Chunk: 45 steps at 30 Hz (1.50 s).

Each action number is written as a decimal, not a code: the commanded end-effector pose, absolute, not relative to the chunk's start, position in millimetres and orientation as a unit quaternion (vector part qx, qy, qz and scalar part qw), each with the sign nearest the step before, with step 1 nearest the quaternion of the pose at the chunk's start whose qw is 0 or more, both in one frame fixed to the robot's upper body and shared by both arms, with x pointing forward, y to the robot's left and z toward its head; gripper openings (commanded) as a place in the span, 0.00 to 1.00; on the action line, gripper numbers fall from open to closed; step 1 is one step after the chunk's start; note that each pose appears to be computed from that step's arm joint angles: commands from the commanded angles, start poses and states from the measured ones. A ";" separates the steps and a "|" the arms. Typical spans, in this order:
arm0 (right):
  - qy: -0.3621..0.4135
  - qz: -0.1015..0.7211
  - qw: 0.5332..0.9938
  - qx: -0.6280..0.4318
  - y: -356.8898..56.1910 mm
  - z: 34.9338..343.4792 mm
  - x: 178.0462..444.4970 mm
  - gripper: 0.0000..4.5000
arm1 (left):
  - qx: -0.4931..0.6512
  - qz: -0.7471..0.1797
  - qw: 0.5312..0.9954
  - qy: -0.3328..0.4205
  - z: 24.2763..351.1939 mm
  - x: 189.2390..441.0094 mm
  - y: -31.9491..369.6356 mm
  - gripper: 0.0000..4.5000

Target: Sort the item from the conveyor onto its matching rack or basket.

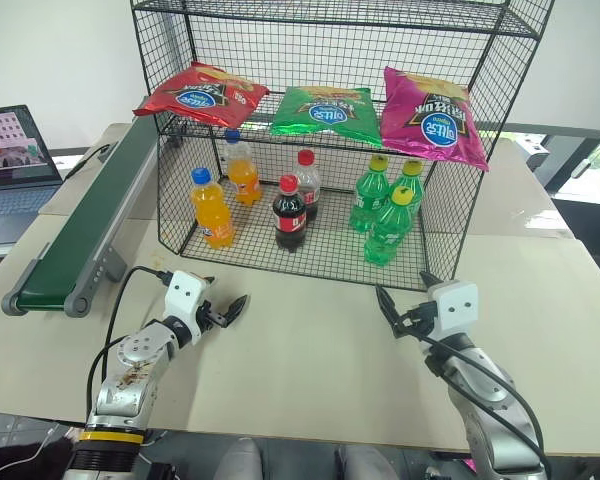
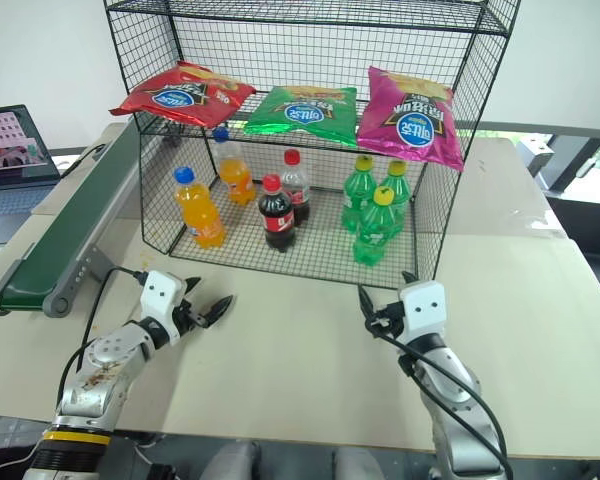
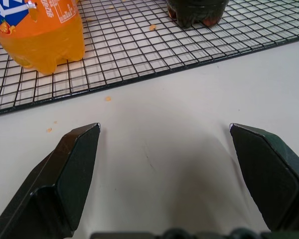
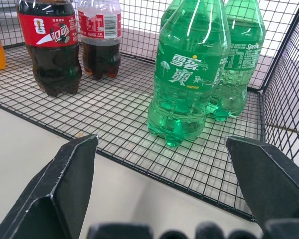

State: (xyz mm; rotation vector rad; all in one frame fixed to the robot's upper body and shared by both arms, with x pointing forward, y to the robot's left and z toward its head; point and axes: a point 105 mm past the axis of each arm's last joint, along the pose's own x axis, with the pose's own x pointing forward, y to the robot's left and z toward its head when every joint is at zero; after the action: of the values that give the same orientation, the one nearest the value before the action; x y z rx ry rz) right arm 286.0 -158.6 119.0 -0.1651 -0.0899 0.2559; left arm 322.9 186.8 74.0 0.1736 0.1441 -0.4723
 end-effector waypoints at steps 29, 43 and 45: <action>-0.079 0.138 0.984 -0.078 -148.8 133.8 288.9 1.00 | 0.104 -0.209 0.971 0.043 88.3 328.5 200.9 0.98; -0.086 0.158 0.980 -0.079 -144.4 139.7 289.2 1.00 | 0.081 -0.189 0.978 0.040 92.3 321.6 208.0 0.98; -0.096 0.191 0.974 -0.077 -138.3 147.2 290.3 1.00 | 0.068 -0.187 0.980 0.031 102.4 314.2 210.5 0.98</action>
State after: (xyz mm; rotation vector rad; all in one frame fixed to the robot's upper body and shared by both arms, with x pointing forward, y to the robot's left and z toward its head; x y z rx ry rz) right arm 291.6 -145.6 129.0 -0.1653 -0.1260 0.3287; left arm 316.5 208.1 78.0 0.1432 0.1375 -0.3842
